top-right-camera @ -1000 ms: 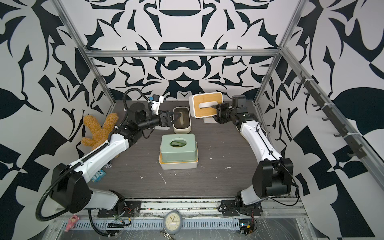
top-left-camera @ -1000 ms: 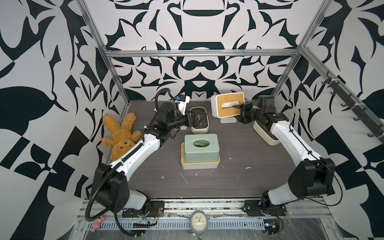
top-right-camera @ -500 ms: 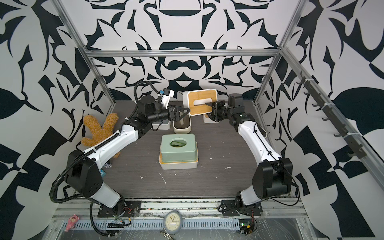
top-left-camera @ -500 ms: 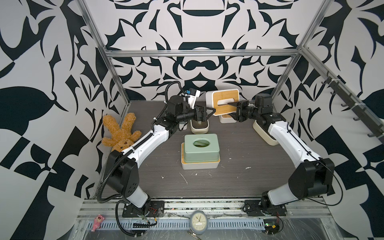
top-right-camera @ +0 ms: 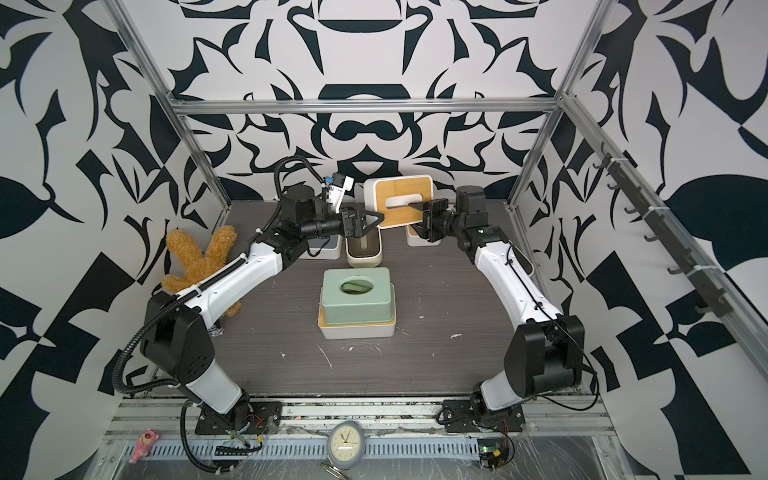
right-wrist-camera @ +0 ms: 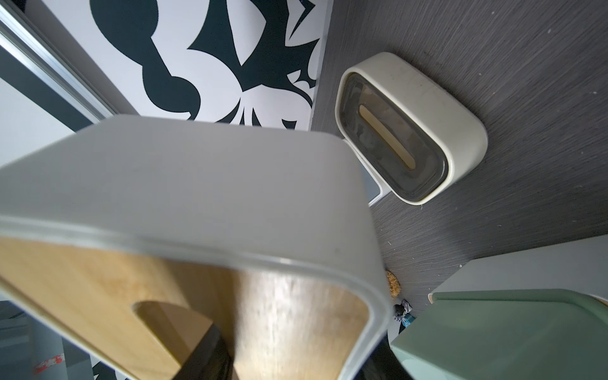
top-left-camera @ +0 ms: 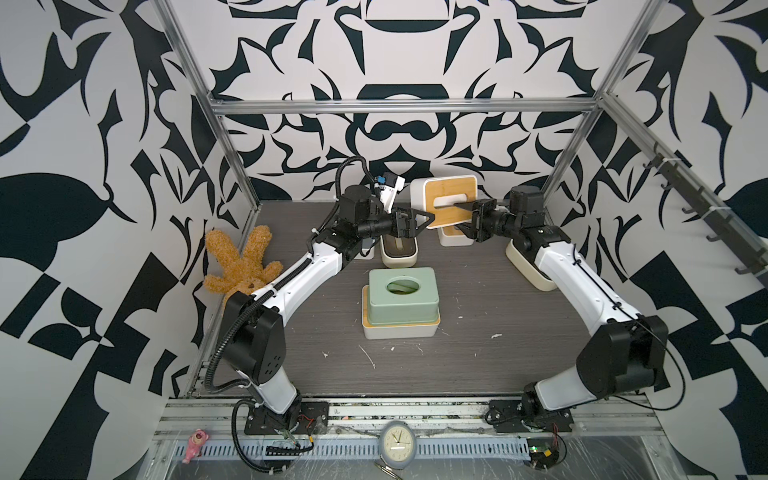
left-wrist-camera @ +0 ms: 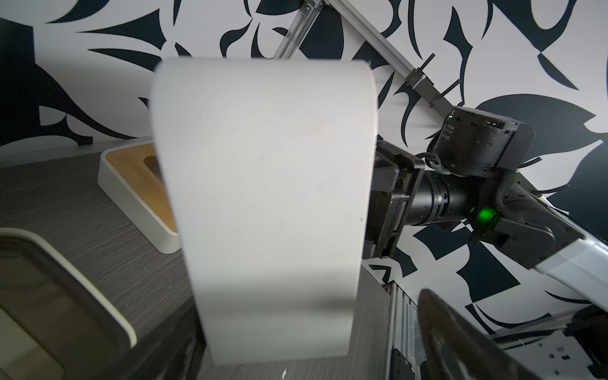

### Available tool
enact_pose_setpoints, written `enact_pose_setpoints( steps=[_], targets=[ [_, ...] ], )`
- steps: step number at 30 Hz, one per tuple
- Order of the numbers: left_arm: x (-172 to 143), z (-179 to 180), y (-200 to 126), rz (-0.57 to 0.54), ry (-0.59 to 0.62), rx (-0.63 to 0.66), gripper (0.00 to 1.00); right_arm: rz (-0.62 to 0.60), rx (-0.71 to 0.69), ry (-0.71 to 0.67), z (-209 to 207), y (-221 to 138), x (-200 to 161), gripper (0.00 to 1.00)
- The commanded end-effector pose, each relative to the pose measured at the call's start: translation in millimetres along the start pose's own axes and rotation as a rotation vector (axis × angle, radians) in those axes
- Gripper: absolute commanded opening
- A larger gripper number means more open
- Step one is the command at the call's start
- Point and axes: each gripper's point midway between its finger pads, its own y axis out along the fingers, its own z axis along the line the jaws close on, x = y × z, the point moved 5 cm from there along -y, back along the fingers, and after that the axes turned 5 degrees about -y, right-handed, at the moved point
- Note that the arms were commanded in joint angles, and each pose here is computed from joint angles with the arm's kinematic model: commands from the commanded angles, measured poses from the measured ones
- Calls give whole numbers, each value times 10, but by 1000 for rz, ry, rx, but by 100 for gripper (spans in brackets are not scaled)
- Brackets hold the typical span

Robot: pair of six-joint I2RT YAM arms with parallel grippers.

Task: Stack the tissue boxes
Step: Pick up the tissue box from the center of the board.

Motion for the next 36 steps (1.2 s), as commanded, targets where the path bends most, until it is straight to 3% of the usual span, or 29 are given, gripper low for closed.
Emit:
enact_pose_setpoints(
  steps=[1, 20, 29, 36],
  targets=[
    [7, 3, 65, 14, -28, -10, 99, 27, 127, -84, 333, -69, -117, 23],
    [-45, 33, 98, 0, -51, 45, 86, 4, 110, -65, 250, -66, -88, 23],
    [-67, 22, 84, -17, -83, 67, 65, 5, 104, -63, 216, -56, -86, 23],
    [12, -60, 20, -90, -118, 36, 43, -11, 95, -79, 203, -87, -90, 26]
  ],
)
